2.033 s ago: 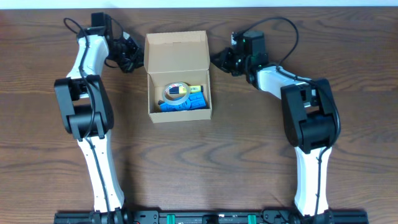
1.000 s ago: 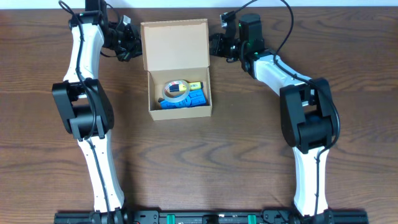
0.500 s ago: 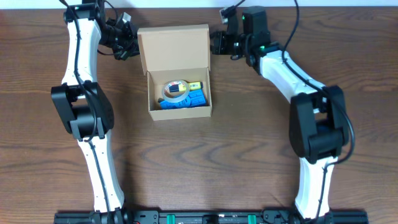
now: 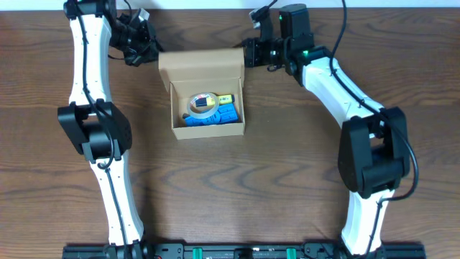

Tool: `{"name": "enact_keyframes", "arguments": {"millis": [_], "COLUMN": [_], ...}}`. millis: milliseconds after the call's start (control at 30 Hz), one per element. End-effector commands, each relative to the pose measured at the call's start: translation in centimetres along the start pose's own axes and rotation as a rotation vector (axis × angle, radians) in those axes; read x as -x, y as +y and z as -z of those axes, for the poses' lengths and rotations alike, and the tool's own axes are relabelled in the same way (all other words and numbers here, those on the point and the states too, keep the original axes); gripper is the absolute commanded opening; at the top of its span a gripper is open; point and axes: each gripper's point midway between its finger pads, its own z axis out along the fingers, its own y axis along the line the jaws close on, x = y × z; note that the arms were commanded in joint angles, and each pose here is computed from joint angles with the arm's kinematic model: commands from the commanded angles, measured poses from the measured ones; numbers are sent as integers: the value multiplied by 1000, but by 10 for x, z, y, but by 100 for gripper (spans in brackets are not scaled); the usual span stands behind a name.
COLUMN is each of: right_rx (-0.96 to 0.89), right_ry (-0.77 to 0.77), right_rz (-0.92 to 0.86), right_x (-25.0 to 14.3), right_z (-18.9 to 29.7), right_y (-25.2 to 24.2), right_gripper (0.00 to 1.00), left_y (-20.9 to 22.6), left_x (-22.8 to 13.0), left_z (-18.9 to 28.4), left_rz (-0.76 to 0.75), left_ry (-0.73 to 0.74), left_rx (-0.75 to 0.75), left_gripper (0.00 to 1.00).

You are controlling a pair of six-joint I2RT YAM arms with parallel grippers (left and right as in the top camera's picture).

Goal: Pack container
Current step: 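Press the lid down onto the box with the right gripper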

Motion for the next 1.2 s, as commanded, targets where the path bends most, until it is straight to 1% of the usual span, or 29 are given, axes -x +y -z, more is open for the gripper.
{"name": "enact_keyframes", "arguments": {"millis": [0, 200, 400, 500, 633, 800, 1167], "right_rx": [30, -108, -190, -236, -323, -337, -371], "right_ry": [-16, 41, 118, 161, 207, 296, 441], "right_rz": [145, 197, 246, 264, 299, 305, 280], "right_x": [11, -8, -36, -53, -73, -104, -152], "right_z": [18, 34, 27, 18, 6, -16, -45], "right_y": [48, 68, 85, 91, 90, 88, 62], "right_gripper": [1, 1, 1, 1, 2, 1, 1], "left_y": [6, 24, 22, 25, 29, 36, 45], "left_x": [-6, -30, -33, -33, -33, -31, -30], "left_z": [3, 4, 11, 19, 29, 37, 41], "left_rz": [-51, -13, -38, -36, -9, 22, 48], "left_ry": [12, 94, 73, 47, 11, -19, -45], "left_rx": [64, 204, 264, 321, 381, 441, 529], "left_gripper": [5, 5, 5, 5, 5, 5, 5]}}
